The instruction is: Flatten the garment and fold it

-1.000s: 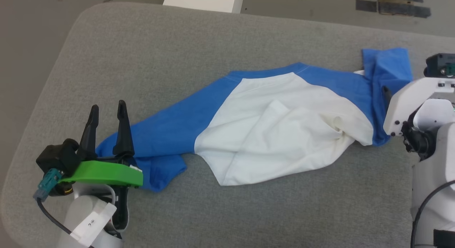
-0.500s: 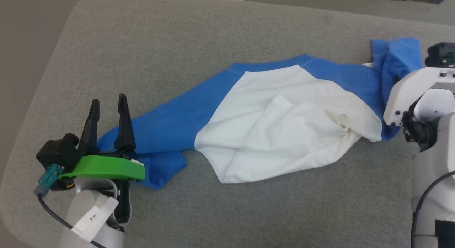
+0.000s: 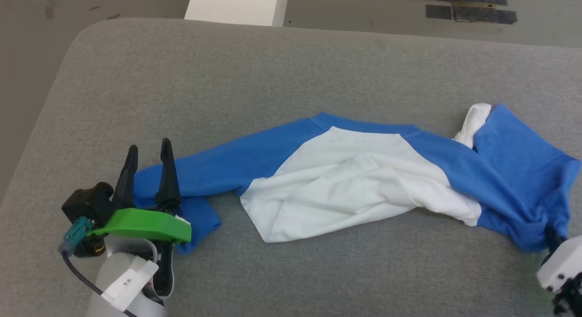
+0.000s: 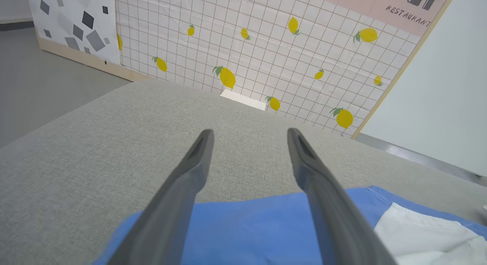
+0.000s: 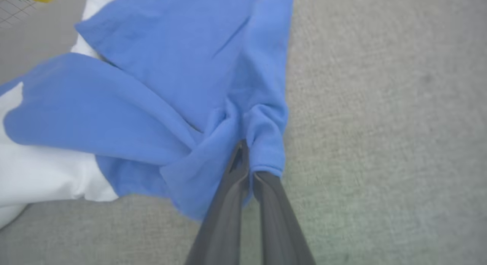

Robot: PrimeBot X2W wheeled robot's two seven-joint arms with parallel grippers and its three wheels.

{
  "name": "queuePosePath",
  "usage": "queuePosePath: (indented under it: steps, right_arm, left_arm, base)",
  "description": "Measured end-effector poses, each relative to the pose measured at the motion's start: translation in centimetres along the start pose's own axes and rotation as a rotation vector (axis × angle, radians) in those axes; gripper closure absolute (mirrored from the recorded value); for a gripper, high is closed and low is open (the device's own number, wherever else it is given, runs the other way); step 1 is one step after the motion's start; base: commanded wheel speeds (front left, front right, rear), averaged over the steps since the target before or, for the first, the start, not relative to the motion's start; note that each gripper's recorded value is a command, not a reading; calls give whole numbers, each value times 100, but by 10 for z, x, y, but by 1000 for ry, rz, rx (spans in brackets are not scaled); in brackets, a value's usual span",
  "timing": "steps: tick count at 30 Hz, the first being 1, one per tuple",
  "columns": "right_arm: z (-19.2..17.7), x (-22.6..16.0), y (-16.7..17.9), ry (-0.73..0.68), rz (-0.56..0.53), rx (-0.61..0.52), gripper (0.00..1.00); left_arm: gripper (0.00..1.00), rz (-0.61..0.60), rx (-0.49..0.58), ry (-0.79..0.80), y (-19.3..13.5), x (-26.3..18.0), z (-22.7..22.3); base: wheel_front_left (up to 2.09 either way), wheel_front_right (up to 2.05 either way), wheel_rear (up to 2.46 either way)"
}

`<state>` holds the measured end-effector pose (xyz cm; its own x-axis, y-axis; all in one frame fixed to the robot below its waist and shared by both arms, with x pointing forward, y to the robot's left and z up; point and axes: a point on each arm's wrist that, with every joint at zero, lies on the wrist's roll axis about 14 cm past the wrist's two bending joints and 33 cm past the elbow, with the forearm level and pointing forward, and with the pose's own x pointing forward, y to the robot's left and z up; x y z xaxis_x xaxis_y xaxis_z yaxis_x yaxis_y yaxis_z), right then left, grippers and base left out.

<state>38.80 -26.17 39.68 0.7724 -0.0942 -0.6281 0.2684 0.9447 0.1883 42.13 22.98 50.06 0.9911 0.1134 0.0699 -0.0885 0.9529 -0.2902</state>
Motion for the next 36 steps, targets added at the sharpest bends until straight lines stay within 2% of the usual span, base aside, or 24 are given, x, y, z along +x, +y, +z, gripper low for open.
queuePosePath:
  steps: [2,3,4,9,12,15,20,24,27,34,36]
  right_arm:
    - [-15,-2,-2,29,9,26,100]
    - [-16,-3,0,19,23,55,27]
    - [-14,-4,1,-1,32,76,0]
    - [4,-11,-3,-120,42,151,0]
    - [28,-19,-12,-221,30,189,0]
    - [53,-33,-28,-315,-8,194,0]
    - [79,-48,-47,-396,-57,197,0]
    - [89,-48,-53,-415,-77,200,0]
    - [88,-44,-55,-405,-87,197,0]
    - [73,-30,-55,-362,-91,197,0]
    - [69,-29,-57,-355,-100,194,0]
  left_arm:
    - [0,-8,-5,14,-3,0,-5]
    - [0,-14,-7,19,-6,1,-6]
    - [0,-20,-9,23,-8,1,-8]
    - [0,-41,-12,64,-15,0,-13]
    - [0,-64,-8,118,-23,-1,-20]
    - [0,-113,3,218,-39,1,-33]
    - [0,-219,74,392,-75,26,-45]
    - [0,-278,192,592,-92,44,-66]
    - [0,-294,321,742,-91,50,-86]
    - [0,-270,569,1051,-67,46,-134]
    - [0,-263,604,1114,-64,44,-144]
  base:
    - [0,0,0]
    - [0,0,0]
    - [0,0,0]
    - [0,0,0]
    - [0,0,0]
    - [0,0,0]
    - [0,0,0]
    - [0,0,0]
    - [0,0,0]
    - [0,0,0]
    - [0,0,0]
